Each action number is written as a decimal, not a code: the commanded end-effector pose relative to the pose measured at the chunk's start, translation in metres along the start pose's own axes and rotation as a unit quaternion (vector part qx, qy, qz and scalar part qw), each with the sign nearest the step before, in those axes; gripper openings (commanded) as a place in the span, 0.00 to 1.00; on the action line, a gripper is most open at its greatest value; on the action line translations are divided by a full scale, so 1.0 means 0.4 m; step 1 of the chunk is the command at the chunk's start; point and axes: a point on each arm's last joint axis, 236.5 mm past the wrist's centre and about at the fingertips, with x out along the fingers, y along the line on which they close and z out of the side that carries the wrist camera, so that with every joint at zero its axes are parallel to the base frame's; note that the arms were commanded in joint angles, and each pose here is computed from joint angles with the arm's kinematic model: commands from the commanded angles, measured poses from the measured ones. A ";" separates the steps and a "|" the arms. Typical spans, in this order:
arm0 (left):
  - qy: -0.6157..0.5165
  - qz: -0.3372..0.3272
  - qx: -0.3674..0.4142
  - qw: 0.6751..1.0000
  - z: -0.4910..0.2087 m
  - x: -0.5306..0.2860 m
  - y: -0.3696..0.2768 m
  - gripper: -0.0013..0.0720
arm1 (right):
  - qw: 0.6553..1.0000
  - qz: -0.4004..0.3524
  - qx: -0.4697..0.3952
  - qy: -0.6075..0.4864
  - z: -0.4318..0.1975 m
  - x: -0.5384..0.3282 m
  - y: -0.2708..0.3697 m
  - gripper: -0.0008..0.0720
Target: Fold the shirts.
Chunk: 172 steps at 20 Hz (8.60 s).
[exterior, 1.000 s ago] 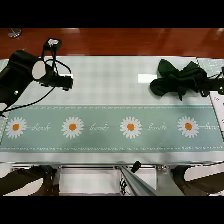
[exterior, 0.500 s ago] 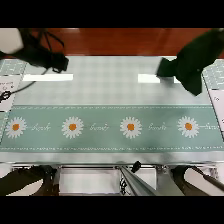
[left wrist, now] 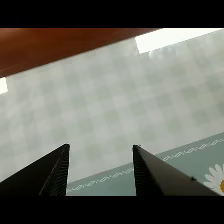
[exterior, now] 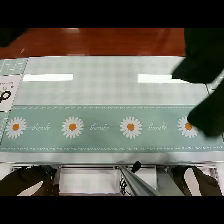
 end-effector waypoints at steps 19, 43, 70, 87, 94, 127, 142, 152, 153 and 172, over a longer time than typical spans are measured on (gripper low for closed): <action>0.140 0.008 0.025 0.990 -0.186 -0.012 0.009 0.63 | 0.765 0.181 -0.018 0.618 -1.127 0.047 0.348 0.04; 0.418 -0.162 -0.117 0.886 -0.834 0.407 -0.342 0.85 | 0.796 -0.241 0.102 0.546 -0.823 -0.102 -0.640 0.81; 0.401 -0.191 -0.055 0.894 -0.841 0.407 -0.360 0.05 | 0.724 -0.181 0.159 0.646 -1.244 -0.208 -0.604 0.81; -0.039 -0.087 -0.022 0.995 -0.059 0.129 -0.021 0.05 | 0.911 -0.122 -0.154 0.363 -0.551 0.145 -0.403 0.04; -0.266 -0.011 0.050 0.962 0.189 -0.296 0.062 0.05 | 0.958 -0.149 -0.231 0.083 0.031 0.014 -0.090 0.04; 0.365 0.030 -0.036 0.930 -0.616 0.715 0.187 0.18 | 0.765 -0.223 -0.105 0.595 -1.060 0.095 -0.647 0.04; 0.358 -0.180 -0.324 0.857 -0.840 0.349 -0.206 0.99 | 0.756 -0.225 -0.111 0.605 -1.034 0.069 -0.634 0.04; 0.372 -0.201 -0.450 0.787 -1.009 0.426 -0.372 0.99 | 0.763 -0.219 -0.099 0.600 -1.040 0.079 -0.621 0.04; 0.371 -0.197 -0.459 0.783 -1.012 0.441 -0.379 0.99 | 0.762 -0.219 -0.098 0.601 -1.041 0.078 -0.621 0.04; -0.159 -0.296 -0.412 0.847 -0.164 0.219 -0.167 0.05 | 0.854 -0.239 -0.225 0.404 -0.632 0.161 -0.535 0.04</action>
